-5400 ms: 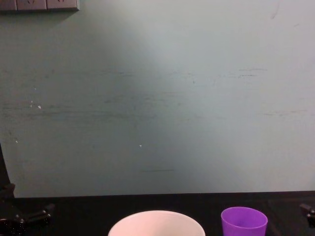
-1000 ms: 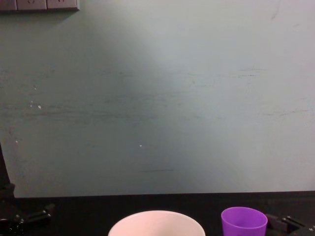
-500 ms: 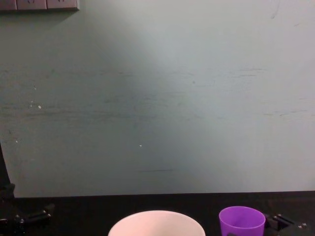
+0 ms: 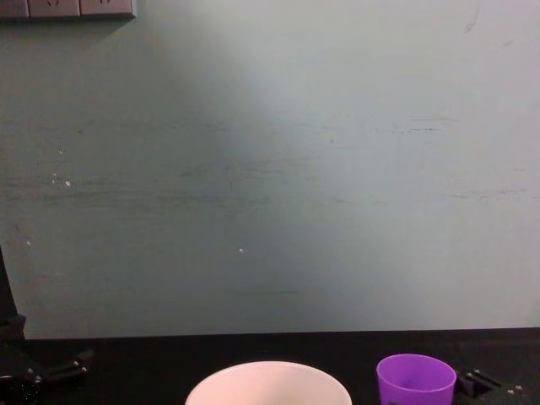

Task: Pick up the cup and pour the mung beans from the cup into the bowl.

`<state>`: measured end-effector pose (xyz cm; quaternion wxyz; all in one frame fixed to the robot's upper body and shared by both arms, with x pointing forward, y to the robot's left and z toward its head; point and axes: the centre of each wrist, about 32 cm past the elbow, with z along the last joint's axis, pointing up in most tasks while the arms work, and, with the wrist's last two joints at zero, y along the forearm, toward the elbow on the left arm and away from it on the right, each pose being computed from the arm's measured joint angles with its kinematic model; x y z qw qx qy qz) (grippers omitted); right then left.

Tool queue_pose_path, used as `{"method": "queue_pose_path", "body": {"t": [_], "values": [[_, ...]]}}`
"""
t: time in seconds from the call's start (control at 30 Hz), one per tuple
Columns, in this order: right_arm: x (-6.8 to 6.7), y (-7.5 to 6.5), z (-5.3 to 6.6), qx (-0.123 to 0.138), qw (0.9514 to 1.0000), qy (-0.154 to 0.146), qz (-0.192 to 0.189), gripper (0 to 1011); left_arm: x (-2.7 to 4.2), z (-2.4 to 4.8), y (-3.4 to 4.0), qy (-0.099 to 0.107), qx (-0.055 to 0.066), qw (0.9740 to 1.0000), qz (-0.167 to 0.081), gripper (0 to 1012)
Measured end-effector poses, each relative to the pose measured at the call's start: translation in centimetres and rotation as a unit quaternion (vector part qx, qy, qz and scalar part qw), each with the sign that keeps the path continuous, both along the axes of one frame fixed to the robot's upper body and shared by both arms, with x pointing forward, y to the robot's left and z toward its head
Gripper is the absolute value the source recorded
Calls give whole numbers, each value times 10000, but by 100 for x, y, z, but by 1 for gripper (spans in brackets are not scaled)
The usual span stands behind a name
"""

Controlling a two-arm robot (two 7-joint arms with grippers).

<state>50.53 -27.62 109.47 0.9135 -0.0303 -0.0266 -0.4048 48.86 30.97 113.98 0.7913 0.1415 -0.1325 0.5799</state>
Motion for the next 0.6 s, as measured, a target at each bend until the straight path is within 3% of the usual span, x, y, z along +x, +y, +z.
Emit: {"method": "queue_pose_path", "body": {"t": [0.6], "values": [[53,6,-16,146,9998,-30,-97,1002,0,0,0,0,0,10000,0,1000]]}}
